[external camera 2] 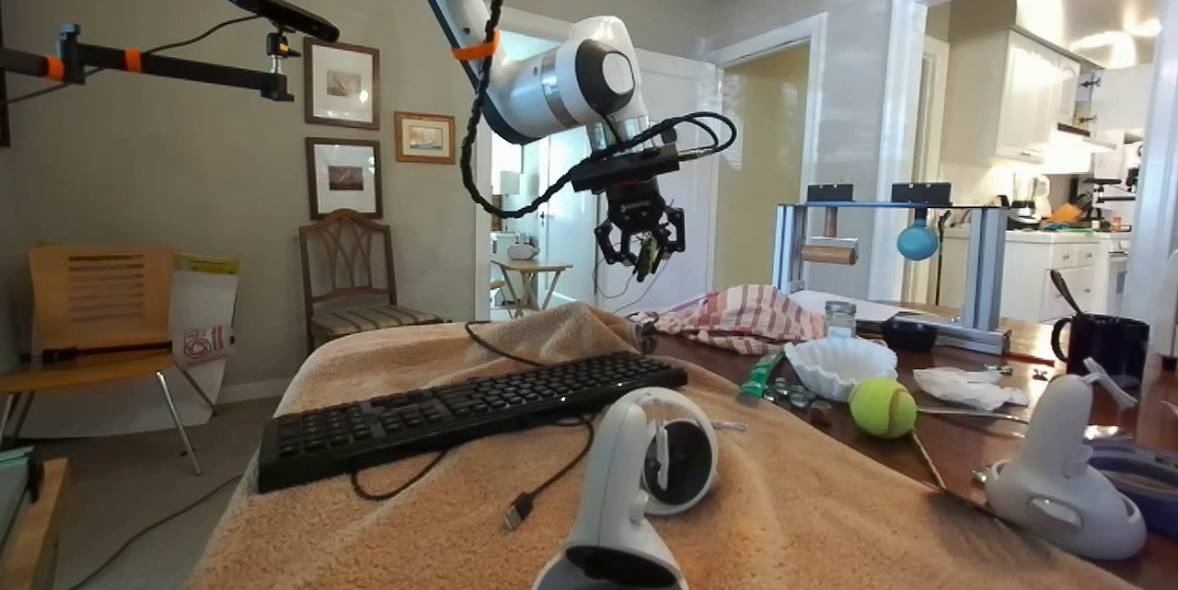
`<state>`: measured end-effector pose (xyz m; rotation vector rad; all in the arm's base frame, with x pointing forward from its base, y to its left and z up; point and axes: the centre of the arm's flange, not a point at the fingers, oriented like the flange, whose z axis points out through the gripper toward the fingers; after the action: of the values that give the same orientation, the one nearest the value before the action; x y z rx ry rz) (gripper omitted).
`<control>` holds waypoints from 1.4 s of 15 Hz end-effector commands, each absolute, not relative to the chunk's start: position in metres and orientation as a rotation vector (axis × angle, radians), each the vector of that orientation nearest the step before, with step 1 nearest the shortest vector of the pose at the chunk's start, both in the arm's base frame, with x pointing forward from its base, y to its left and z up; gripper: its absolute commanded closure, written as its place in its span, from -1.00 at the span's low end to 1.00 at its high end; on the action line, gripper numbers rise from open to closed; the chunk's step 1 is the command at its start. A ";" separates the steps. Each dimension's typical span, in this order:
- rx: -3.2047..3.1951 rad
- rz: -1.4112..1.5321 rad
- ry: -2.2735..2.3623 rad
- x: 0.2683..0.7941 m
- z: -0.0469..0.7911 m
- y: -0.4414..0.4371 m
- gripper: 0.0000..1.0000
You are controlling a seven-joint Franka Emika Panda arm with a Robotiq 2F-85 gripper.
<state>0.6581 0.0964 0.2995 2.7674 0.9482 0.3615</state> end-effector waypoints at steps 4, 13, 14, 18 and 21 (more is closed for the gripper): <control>2.774 0.348 0.931 0.658 0.295 0.087 0.76; 2.832 0.353 0.715 0.667 0.289 0.094 0.94; 2.841 0.353 0.648 0.669 0.290 0.094 0.94; 2.771 0.353 0.388 0.685 0.299 0.091 0.94; 2.678 0.303 0.237 0.694 0.308 0.087 0.94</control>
<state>0.6771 0.0781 0.3007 2.7672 0.3822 0.3505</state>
